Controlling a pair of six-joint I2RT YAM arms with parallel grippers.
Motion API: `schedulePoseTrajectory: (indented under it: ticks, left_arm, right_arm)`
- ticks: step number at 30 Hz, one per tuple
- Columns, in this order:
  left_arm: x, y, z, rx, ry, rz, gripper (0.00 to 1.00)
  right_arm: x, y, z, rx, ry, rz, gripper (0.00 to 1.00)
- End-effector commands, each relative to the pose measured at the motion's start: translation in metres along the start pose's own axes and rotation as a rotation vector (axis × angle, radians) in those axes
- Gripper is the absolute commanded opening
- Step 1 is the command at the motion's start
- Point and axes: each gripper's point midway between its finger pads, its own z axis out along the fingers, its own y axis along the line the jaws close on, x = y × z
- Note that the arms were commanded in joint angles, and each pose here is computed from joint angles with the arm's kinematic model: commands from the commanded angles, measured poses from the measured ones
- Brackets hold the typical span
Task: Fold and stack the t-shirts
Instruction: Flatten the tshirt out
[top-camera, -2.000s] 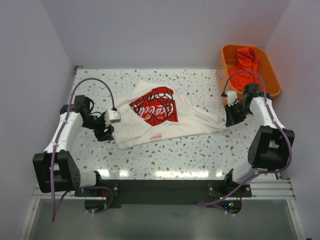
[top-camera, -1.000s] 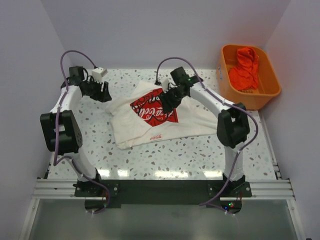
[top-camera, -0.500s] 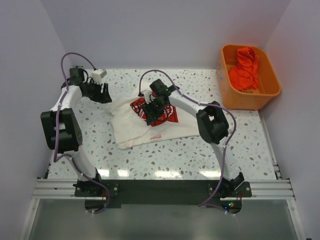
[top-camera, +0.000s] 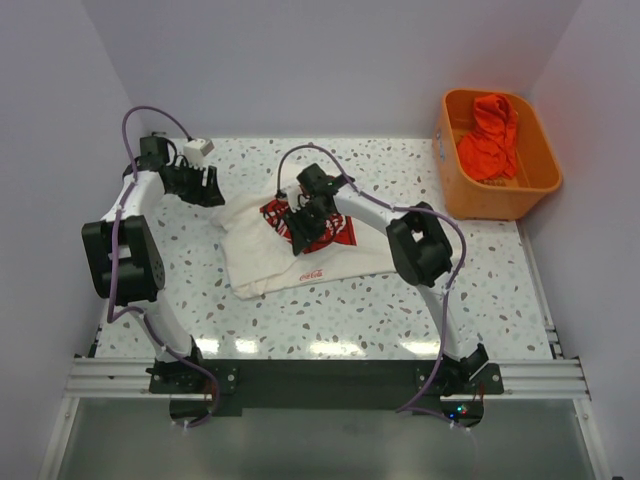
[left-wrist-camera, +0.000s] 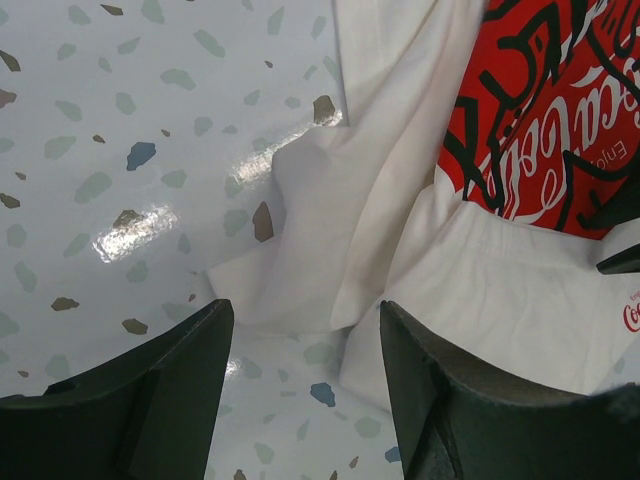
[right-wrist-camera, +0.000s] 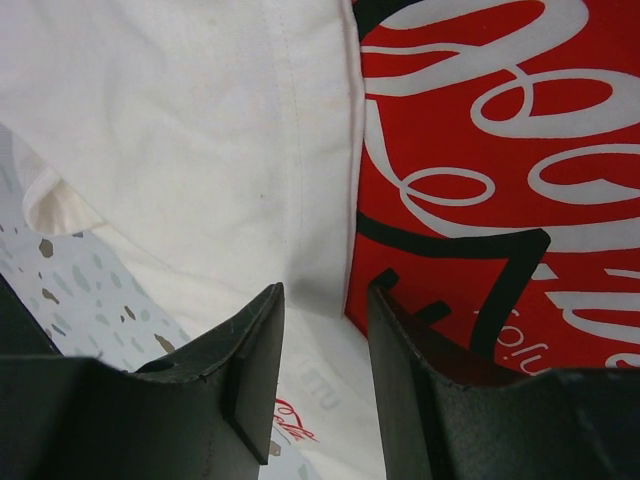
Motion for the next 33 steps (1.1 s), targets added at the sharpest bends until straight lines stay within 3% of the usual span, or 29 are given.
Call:
schedulePoseTrajectory:
  ticks: [1, 16, 19, 20, 21, 27, 33]
  left_arm:
    - [-0.012, -0.001, -0.004, 0.006, -0.031, 0.014, 0.66]
    - [-0.013, 0.001, 0.001, 0.006, -0.046, -0.01, 0.66]
    - [-0.013, 0.003, 0.004, -0.005, -0.043, -0.008, 0.66]
    - [-0.013, 0.006, 0.004, -0.015, -0.042, -0.004, 0.66]
    - [-0.011, 0.012, 0.007, -0.034, -0.033, -0.001, 0.66]
    - [0.002, 0.036, 0.018, -0.097, 0.047, 0.03, 0.66]
    - [0.02, 0.029, 0.033, -0.023, 0.107, 0.008, 0.65]
  right_arm:
    - [-0.004, 0.012, 0.006, -0.044, -0.01, -0.004, 0.41]
    - [0.009, 0.025, 0.005, -0.073, 0.023, -0.006, 0.35]
    - [0.011, 0.022, 0.005, -0.058, 0.029, -0.015, 0.14]
    - [0.01, 0.018, 0.004, -0.037, 0.031, -0.029, 0.0]
    - [0.009, 0.017, 0.0, -0.026, 0.032, -0.038, 0.0]
    - [-0.01, 0.01, -0.065, 0.052, -0.044, -0.132, 0.0]
    - [0.002, -0.028, -0.147, 0.166, -0.077, -0.124, 0.0]
